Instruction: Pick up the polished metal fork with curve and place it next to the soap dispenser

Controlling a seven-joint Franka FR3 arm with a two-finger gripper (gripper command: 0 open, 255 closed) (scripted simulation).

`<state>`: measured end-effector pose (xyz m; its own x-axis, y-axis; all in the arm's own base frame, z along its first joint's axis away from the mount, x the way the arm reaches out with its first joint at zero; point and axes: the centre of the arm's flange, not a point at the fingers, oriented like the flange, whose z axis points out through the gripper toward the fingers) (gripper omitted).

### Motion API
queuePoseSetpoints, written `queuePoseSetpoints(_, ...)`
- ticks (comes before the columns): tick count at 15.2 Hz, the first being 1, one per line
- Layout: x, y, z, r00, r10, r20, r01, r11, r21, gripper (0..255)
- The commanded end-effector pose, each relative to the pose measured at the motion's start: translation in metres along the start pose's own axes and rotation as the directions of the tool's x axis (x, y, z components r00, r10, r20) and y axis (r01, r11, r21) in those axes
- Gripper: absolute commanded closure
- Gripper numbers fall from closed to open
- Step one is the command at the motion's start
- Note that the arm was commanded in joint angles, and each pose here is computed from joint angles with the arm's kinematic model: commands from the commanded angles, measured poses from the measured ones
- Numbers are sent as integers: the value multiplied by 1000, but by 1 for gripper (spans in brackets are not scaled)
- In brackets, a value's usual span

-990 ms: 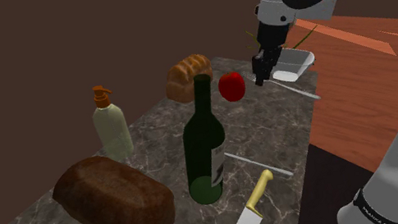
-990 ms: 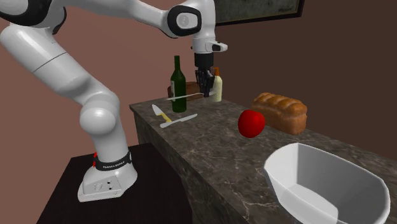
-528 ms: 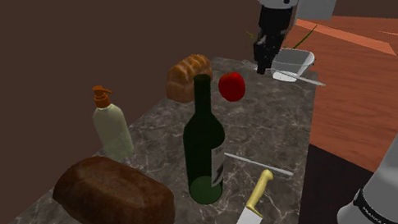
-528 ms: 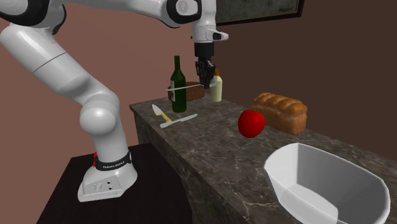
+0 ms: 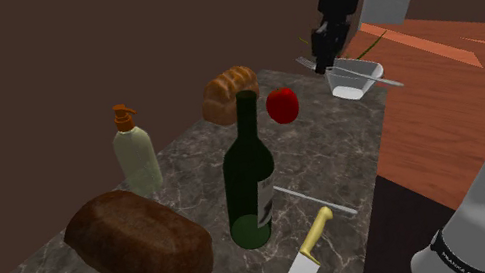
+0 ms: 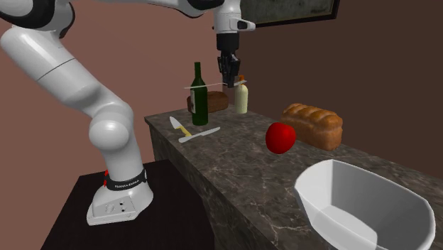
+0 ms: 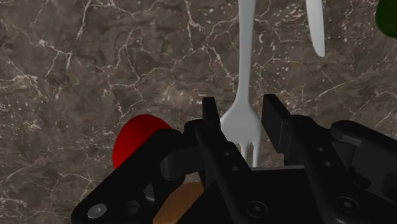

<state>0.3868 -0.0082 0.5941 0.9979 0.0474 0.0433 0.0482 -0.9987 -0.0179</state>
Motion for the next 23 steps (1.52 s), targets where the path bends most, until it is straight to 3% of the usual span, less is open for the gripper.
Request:
queuePoseSetpoints(1, 1, 0, -11, 1000, 0, 0, 0, 1000, 0, 255)
queuePoseSetpoints(8, 2, -1, -45, 1000, 0, 0, 0, 1000, 0, 255)
queuePoseSetpoints(23, 115, -164, -38, 1000, 0, 0, 0, 1000, 0, 255)
